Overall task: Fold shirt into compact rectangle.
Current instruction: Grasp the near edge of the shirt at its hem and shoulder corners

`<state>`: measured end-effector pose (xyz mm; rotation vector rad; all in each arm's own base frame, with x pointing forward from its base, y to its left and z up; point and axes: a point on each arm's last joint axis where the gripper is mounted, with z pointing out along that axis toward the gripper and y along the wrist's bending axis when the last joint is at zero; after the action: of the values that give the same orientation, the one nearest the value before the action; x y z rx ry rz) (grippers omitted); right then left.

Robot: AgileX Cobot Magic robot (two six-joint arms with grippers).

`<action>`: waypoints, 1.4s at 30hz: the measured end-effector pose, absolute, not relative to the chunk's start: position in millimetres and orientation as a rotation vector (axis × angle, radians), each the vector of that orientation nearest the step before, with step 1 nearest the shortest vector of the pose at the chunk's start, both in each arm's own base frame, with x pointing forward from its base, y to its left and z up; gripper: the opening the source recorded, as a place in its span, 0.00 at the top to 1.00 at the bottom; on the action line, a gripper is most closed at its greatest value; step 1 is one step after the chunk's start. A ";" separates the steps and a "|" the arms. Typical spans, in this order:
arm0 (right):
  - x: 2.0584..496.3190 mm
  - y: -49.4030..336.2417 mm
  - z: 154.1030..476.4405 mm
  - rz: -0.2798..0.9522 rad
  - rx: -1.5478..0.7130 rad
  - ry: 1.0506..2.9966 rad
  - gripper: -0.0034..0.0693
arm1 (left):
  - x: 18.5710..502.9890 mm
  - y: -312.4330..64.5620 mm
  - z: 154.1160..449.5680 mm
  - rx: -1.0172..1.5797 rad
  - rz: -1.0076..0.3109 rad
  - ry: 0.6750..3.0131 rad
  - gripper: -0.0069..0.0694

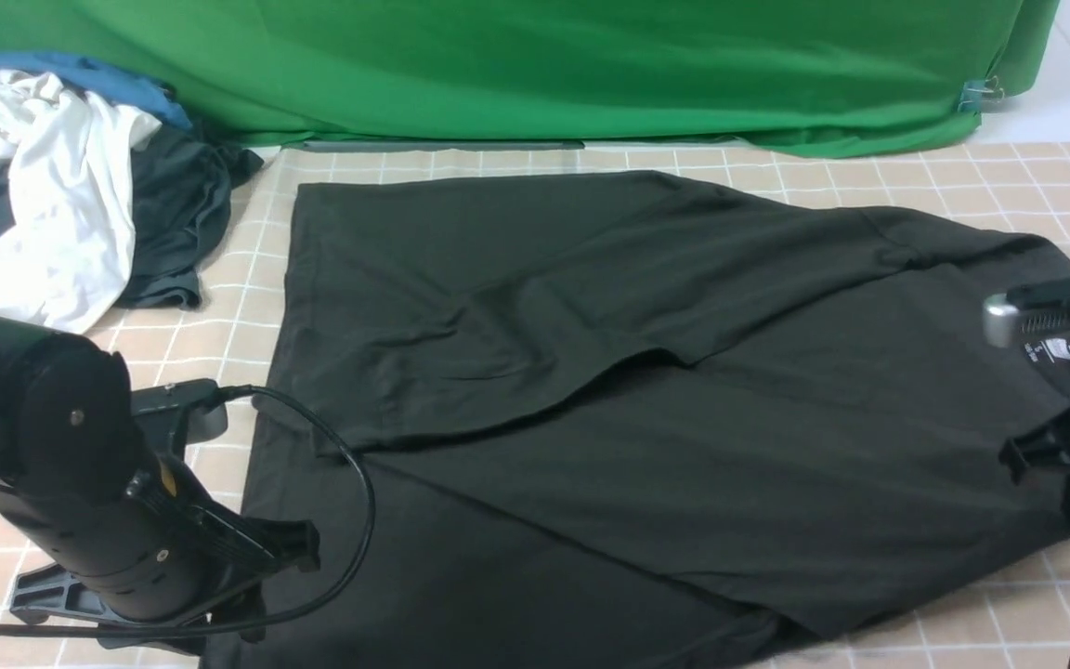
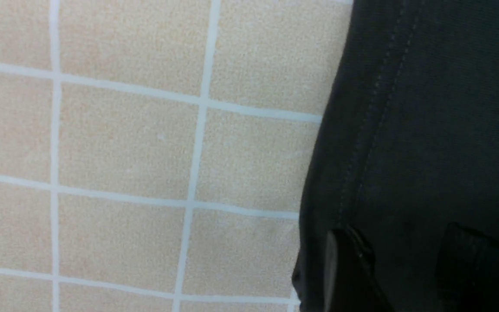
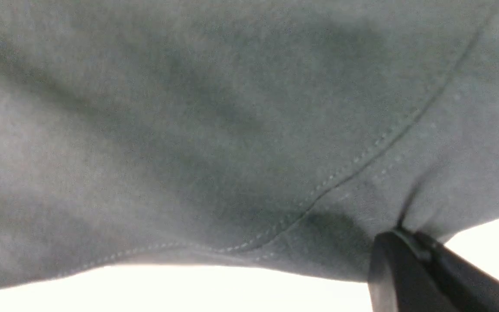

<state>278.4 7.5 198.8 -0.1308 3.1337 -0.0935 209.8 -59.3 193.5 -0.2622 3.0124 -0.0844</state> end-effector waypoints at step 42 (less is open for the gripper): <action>256.4 131.4 175.5 0.110 -0.662 3.006 0.90 | 202.4 -63.1 193.4 -0.293 -0.142 3.092 0.86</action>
<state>256.4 131.4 175.5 -0.6616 3.0056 0.1098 202.4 -63.1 193.4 -0.2934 3.0920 -0.1419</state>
